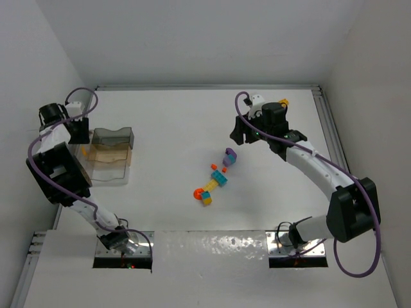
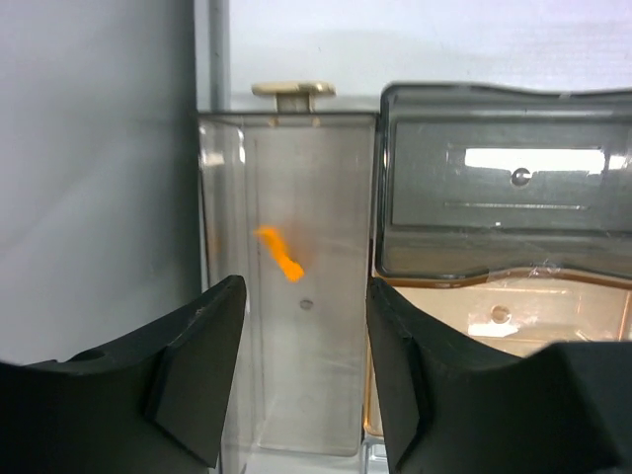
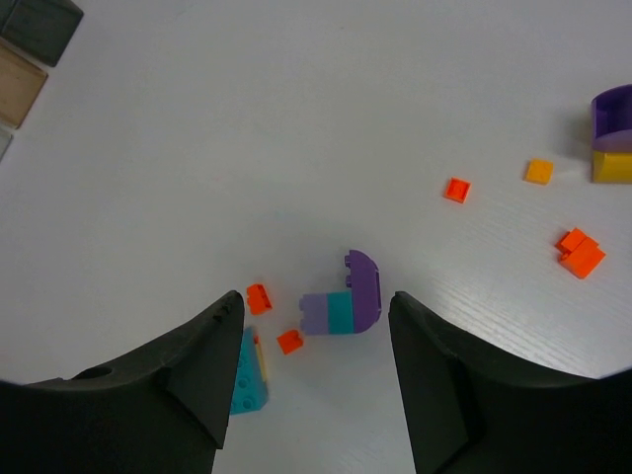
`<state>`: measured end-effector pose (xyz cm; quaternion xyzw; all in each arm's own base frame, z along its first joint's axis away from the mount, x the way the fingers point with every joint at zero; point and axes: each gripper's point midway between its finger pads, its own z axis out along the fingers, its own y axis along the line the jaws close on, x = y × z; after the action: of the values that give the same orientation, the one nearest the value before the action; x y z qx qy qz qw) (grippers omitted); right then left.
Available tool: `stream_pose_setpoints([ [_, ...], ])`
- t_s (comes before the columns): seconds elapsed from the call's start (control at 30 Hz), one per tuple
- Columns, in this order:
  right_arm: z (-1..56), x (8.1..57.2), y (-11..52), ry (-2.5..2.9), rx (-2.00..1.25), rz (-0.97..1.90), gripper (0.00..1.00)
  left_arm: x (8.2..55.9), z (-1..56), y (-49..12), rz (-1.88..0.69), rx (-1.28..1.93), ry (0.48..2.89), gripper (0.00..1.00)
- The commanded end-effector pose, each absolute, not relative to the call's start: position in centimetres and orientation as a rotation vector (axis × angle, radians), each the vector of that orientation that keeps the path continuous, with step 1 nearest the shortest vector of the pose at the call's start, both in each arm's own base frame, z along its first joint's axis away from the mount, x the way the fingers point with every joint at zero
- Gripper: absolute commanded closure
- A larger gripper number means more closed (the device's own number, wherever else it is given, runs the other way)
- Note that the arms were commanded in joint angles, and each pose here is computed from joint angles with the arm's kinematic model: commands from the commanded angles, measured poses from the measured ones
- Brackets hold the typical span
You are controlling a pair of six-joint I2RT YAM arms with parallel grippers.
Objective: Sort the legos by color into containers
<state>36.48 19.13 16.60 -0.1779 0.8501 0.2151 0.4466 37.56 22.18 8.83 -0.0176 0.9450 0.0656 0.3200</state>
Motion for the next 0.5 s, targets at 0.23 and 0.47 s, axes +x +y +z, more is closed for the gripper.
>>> stream_pose_setpoints([
  [0.23,17.9,35.4,18.8,2.103,-0.445,0.514,0.41,41.3,19.6,16.7,0.096,0.203,2.237,0.57],
  [0.47,10.0,27.5,21.8,2.294,-0.902,0.393,0.29,39.5,21.0,-1.8,-0.299,0.767,2.072,0.52],
])
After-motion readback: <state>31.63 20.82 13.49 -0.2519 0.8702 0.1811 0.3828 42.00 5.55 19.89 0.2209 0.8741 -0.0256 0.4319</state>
